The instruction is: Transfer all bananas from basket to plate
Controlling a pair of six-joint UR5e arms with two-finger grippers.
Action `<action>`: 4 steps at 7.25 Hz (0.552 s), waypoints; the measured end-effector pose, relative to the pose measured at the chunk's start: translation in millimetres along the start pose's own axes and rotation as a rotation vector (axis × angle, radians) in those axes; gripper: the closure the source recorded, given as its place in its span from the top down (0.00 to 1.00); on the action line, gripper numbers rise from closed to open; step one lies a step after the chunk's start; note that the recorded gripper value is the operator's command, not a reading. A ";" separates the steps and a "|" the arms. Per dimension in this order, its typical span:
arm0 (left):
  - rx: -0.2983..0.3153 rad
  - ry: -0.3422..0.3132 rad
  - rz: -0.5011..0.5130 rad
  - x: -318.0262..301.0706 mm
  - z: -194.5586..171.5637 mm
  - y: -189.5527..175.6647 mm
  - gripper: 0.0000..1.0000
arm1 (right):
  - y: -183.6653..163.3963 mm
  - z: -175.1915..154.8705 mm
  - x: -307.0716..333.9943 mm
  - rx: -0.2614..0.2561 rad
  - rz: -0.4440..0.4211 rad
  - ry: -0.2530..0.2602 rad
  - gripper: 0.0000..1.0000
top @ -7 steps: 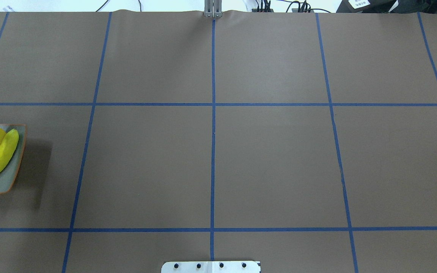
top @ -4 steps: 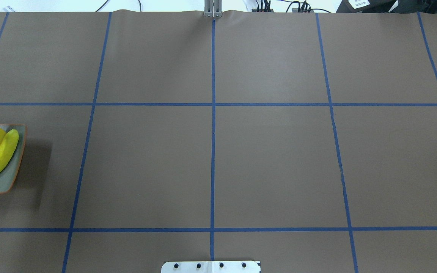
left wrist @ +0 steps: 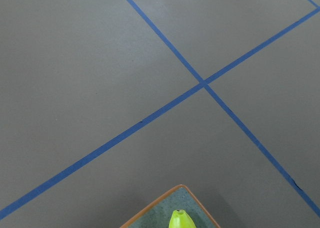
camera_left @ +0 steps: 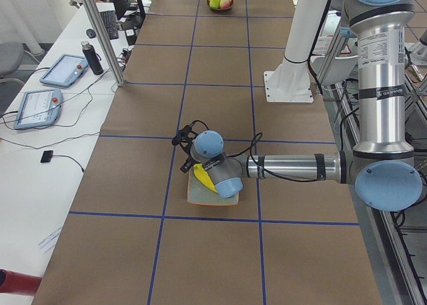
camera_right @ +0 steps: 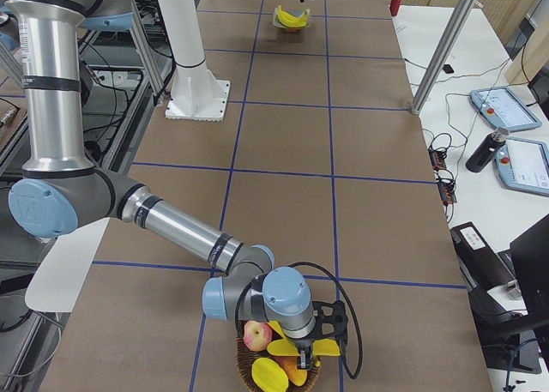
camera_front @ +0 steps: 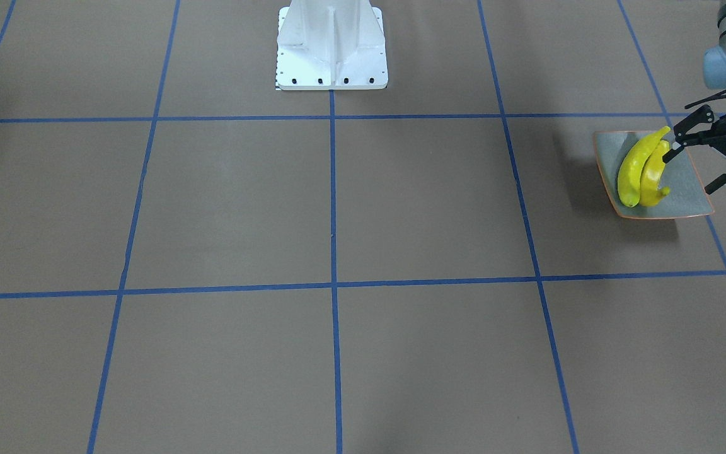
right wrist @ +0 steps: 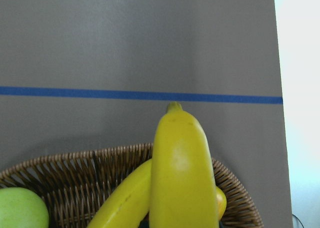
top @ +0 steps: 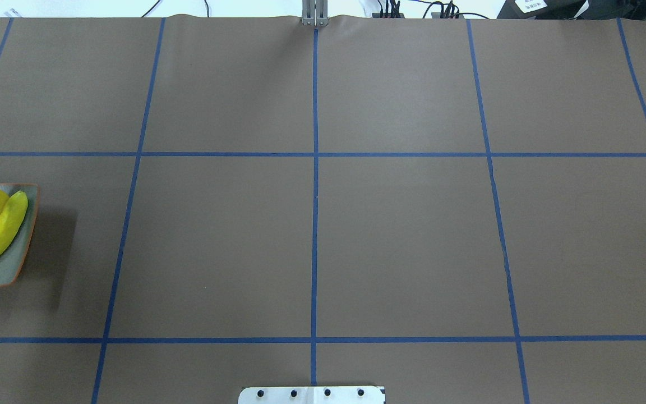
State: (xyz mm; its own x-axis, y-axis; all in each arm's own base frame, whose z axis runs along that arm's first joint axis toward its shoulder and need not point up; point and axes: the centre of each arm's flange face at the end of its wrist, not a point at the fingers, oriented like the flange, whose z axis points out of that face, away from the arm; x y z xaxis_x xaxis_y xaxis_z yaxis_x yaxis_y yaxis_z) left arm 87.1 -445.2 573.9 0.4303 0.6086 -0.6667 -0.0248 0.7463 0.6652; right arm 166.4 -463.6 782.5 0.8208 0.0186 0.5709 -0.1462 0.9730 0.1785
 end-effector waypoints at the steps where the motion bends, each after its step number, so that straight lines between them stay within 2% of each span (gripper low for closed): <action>1: -0.001 0.000 -0.001 -0.2 1.8 -3.1 1.00 | -21.6 -23.2 -8.1 0.000 0.018 0.000 0.00; 2: 0.001 0.000 -0.008 0.2 3.9 -8.9 1.00 | -39.3 -39.9 -18.5 0.000 0.040 -0.007 0.00; 3: 0.012 0.003 -0.026 2.1 5.7 -20.3 1.00 | -55.7 -48.0 -33.7 0.004 0.076 -0.040 0.00; 4: 0.028 0.009 -0.046 6.3 7.7 -37.7 1.00 | -75.3 -51.1 -60.5 0.006 0.123 -0.099 0.00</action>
State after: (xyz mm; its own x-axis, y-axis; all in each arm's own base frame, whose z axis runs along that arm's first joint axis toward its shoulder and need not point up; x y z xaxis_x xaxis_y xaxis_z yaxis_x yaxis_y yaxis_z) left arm 97.8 -471.6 547.2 0.4219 0.5768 -0.6995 0.0199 0.7655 0.6432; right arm 156.0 -526.2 693.6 0.7383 0.1149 0.6647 -0.2459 0.9634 0.1066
